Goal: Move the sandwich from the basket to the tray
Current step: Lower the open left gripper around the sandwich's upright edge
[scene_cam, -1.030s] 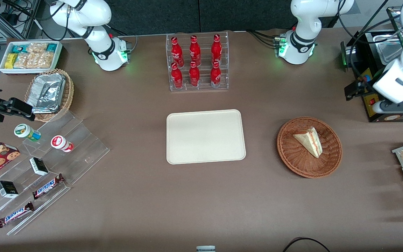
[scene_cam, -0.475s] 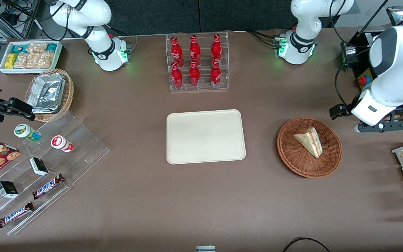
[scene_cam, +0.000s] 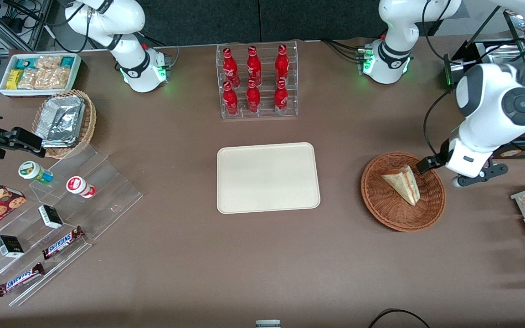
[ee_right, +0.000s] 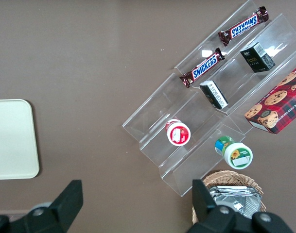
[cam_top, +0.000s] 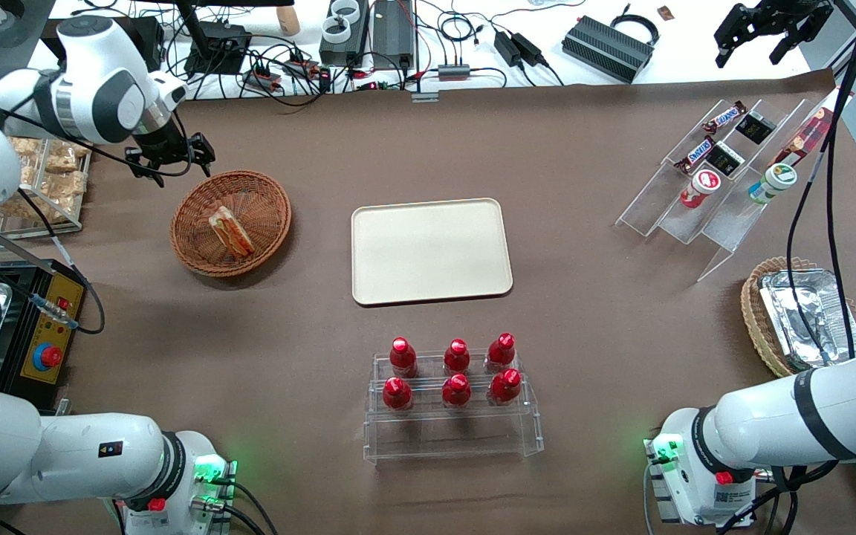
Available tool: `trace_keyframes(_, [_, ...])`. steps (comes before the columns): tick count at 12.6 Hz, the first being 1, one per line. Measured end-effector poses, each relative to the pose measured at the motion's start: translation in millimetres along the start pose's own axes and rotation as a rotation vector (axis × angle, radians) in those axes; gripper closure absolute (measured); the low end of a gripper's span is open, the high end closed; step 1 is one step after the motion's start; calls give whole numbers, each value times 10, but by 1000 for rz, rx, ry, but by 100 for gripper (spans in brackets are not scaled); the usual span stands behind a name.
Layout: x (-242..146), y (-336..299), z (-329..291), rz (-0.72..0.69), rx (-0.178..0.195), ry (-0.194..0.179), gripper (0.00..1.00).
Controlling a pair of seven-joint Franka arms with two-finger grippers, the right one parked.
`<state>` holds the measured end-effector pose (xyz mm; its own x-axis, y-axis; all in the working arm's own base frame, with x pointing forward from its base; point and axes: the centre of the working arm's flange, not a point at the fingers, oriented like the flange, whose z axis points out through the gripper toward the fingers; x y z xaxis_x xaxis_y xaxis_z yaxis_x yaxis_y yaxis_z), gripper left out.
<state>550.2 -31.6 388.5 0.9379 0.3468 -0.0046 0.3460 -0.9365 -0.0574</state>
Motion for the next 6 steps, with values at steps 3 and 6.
trace_keyframes(3, [5, 60, 333, -172, -20, 15, 0])
trace_keyframes(6, [-21, 138, 658, -249, -29, 6, 0])
